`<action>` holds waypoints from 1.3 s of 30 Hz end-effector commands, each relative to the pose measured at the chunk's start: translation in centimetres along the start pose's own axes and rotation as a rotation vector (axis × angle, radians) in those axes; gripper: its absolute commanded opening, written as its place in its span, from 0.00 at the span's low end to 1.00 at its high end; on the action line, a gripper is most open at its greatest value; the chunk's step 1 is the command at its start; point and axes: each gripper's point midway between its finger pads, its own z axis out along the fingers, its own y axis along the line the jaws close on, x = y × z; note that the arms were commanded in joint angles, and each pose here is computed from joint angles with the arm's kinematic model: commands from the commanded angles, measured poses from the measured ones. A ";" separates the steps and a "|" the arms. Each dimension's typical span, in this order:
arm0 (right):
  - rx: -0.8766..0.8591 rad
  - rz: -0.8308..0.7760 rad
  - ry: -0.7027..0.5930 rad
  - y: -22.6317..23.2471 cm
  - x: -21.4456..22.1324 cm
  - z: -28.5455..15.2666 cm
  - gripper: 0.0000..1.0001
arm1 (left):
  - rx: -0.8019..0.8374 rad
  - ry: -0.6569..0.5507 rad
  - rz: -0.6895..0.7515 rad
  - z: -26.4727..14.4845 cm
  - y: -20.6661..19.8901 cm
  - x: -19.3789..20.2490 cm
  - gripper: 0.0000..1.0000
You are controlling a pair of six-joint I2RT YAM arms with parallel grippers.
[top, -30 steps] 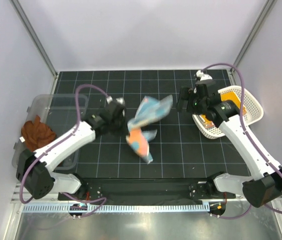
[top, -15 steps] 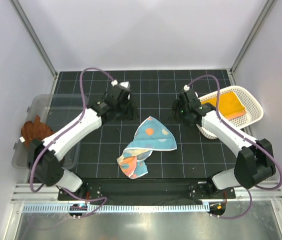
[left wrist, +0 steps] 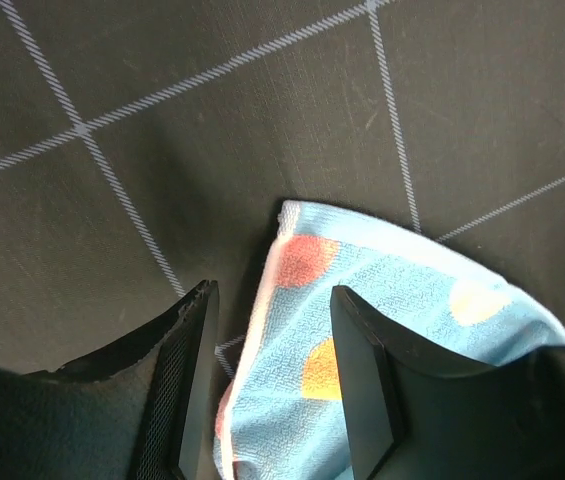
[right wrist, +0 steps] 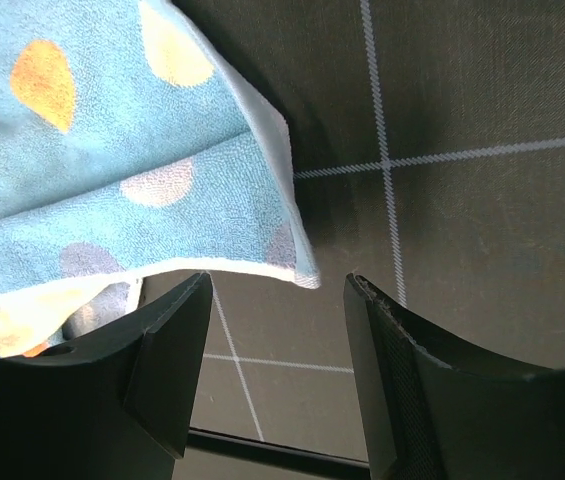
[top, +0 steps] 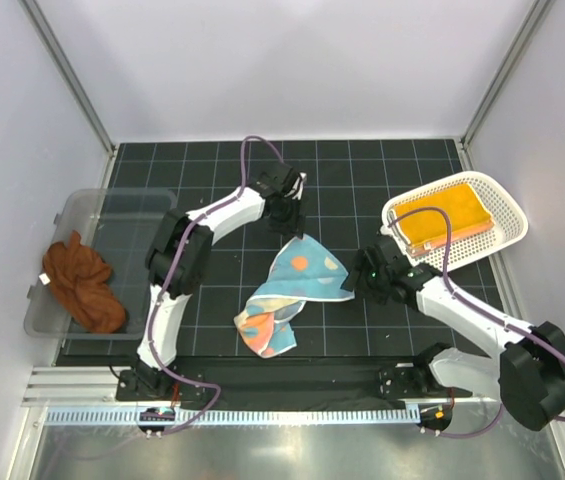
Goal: Fold and stack the towels
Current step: Flatten out the crumpled towel
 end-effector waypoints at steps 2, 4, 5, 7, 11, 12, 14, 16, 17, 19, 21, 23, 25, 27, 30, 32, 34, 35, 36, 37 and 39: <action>-0.089 0.083 -0.048 1.3 0.0 0.5 0.63 | 0.015 0.041 0.020 0.9 0.1 1.1 0.52; -0.093 0.100 -0.047 1.2 0.3 0.8 0.62 | 0.037 0.052 0.021 1.2 -0.2 1.5 0.52; -0.086 0.102 -0.041 0.8 0.7 1.2 0.62 | 0.037 0.055 0.019 1.3 -0.1 1.6 0.52; -0.081 0.107 -0.048 0.4 0.9 1.5 0.62 | 0.037 0.063 0.010 1.6 -0.1 1.8 0.51; -0.115 0.109 -0.073 0.9 0.6 1.9 0.52 | 0.057 0.088 -0.003 2.1 -0.4 2.4 0.47; -0.114 0.106 -0.073 0.8 0.7 1.9 0.43 | 0.063 0.090 -0.009 2.2 -0.4 2.5 0.45; -0.123 0.087 -0.084 0.9 0.4 1.8 0.30 | 0.098 0.091 -0.011 2.4 -1.0 2.5 0.40; -0.133 0.062 -0.096 1.2 0.1 1.5 0.10 | 0.141 0.078 -0.017 2.3 -1.8 2.0 0.29; -0.118 0.044 -0.094 0.9 0.1 1.3 0.06 | 0.161 0.063 -0.032 2.0 -2.5 1.2 0.17; -0.109 -0.011 -0.128 1.3 -1.2 0.3 0.01 | 0.223 0.044 -0.048 1.0 -3.8 0.0 0.00; -0.129 -0.074 -0.199 2.8 -3.6 -1.5 0.01 | 0.261 -0.011 -0.066 -1.5 -4.7 -2.1 0.00; -0.093 -0.123 -0.222 2.8 -4.8 -3.0 0.01 | 0.263 -0.098 -0.065 -5.7 -5.0 -4.3 0.00; -0.074 -0.200 -0.287 3.7 -7.4 -5.7 0.01 | 0.200 -0.167 -0.062 -9.2 -4.2 -5.4 0.00; -0.079 -0.246 -0.330 4.5 -8.9 -7.8 0.01 | 0.191 -0.276 -0.021 -15.2 -4.5 -6.3 0.00; -0.190 -0.375 -0.383 7.3 -10.5 -11.9 0.01 | 0.148 -0.381 -0.028 -20.2 -3.9 -5.9 0.00; -0.303 -0.476 -0.399 9.4 -10.6 -15.1 0.01 | 0.183 -0.505 -0.023 -26.4 -4.7 -5.8 0.00; -0.362 -0.501 -0.449 10.6 -11.4 -18.4 0.01 | 0.225 -0.596 -0.038 -31.4 -5.3 -4.6 0.00; -0.419 -0.524 -0.471 11.3 -11.2 -20.3 0.01 | 0.236 -0.617 -0.049 -32.7 -5.3 -4.0 0.00; -0.462 -0.525 -0.513 12.0 -11.7 -22.7 0.01 | 0.256 -0.632 -0.059 -33.9 -5.6 -3.4 0.00; -0.483 -0.528 -0.521 12.1 -11.6 -23.8 0.01 | 0.295 -0.669 -0.078 -36.2 -6.0 -2.3 0.00; -0.565 -0.549 -0.548 12.6 -11.0 -26.6 0.01 | 0.343 -0.685 -0.080 -37.8 -7.1 -0.8 0.00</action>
